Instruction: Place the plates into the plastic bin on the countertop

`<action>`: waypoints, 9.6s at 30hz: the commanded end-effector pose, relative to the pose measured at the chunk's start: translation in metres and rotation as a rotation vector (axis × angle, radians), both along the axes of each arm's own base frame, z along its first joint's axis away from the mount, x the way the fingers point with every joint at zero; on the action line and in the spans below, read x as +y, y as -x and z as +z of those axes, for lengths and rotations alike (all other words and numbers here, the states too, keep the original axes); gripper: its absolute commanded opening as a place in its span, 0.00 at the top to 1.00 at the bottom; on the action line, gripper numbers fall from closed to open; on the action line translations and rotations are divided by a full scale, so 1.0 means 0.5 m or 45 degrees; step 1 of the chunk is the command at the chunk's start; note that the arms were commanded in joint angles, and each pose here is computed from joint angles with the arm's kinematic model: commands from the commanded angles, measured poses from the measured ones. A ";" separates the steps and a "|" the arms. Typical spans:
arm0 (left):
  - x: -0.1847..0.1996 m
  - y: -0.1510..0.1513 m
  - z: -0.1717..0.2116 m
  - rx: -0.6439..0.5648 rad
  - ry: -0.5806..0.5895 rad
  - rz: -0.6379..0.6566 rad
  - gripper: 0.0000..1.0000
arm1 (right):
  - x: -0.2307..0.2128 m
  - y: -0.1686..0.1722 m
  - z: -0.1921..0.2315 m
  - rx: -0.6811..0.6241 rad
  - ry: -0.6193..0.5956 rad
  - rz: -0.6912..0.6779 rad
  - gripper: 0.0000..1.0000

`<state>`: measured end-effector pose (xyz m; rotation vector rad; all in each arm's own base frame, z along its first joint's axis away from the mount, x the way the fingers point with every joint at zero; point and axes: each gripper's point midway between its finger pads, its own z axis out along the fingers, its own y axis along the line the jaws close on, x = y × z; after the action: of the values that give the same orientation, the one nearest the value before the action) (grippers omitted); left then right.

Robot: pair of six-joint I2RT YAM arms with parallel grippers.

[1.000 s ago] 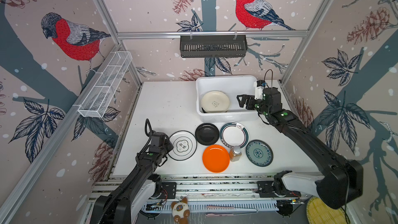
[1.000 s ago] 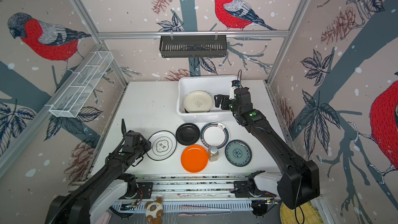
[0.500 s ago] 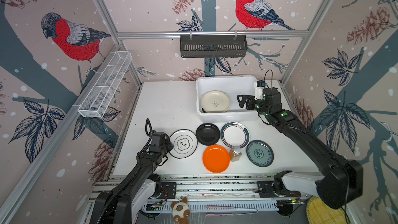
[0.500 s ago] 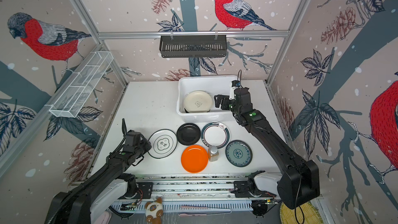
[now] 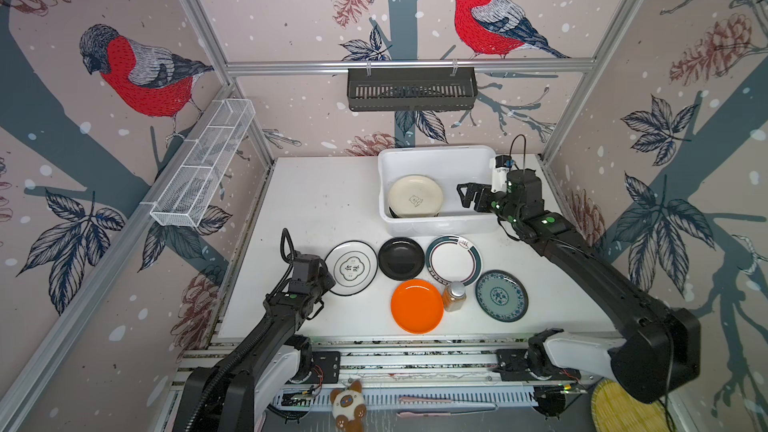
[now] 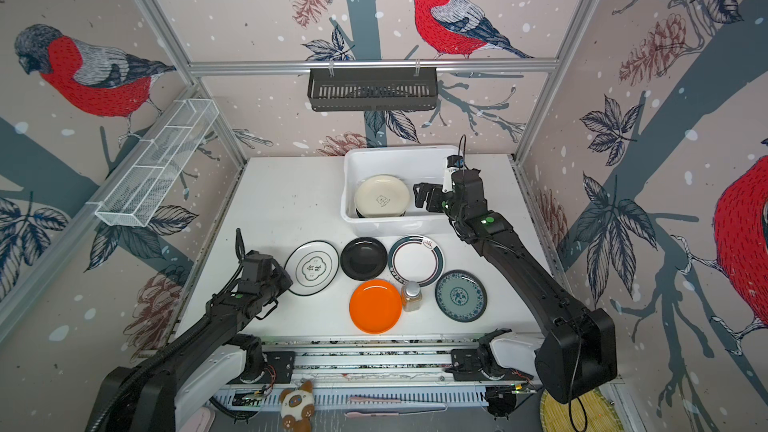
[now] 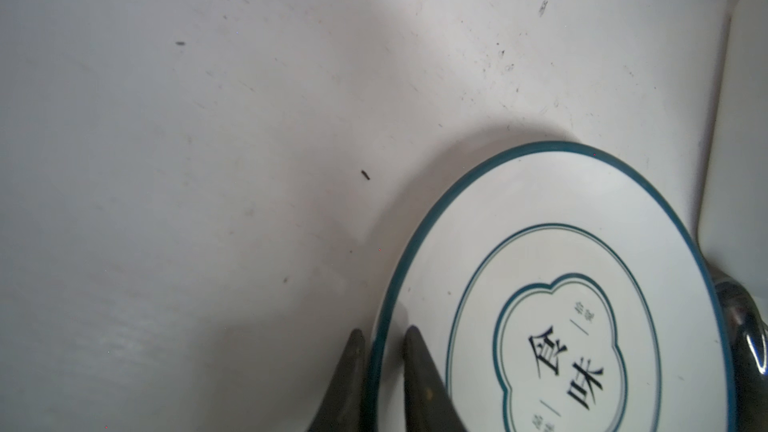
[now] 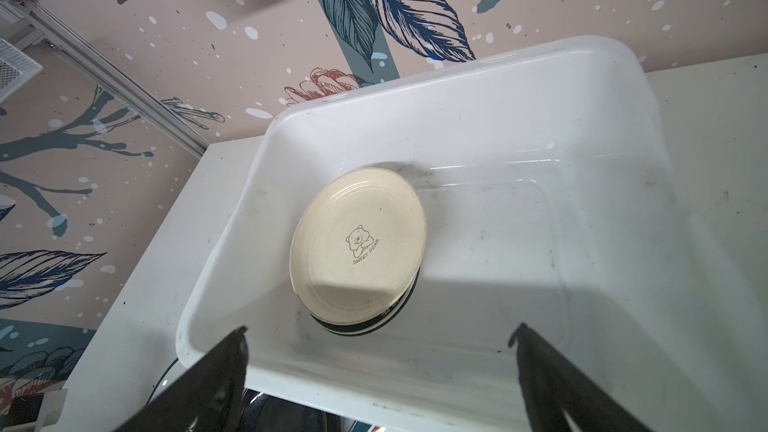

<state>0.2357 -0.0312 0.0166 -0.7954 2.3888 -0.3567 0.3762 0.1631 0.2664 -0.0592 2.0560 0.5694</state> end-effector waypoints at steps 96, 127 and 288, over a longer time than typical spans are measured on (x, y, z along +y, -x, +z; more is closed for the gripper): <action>0.025 -0.113 0.376 -0.588 0.035 0.150 0.65 | 0.113 0.017 -0.015 0.086 -0.215 0.238 0.00; 0.011 -0.130 0.083 -0.391 0.458 0.115 0.51 | 0.066 0.020 -0.016 0.080 -0.161 0.142 0.00; -0.286 -0.211 0.487 -0.899 0.497 -0.561 0.03 | 0.160 -0.205 -0.162 0.380 -0.162 0.099 1.00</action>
<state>0.3414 -0.1782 0.2571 -0.2032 1.8243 -1.1235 0.4725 0.2393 0.1865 0.0448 2.3052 0.7761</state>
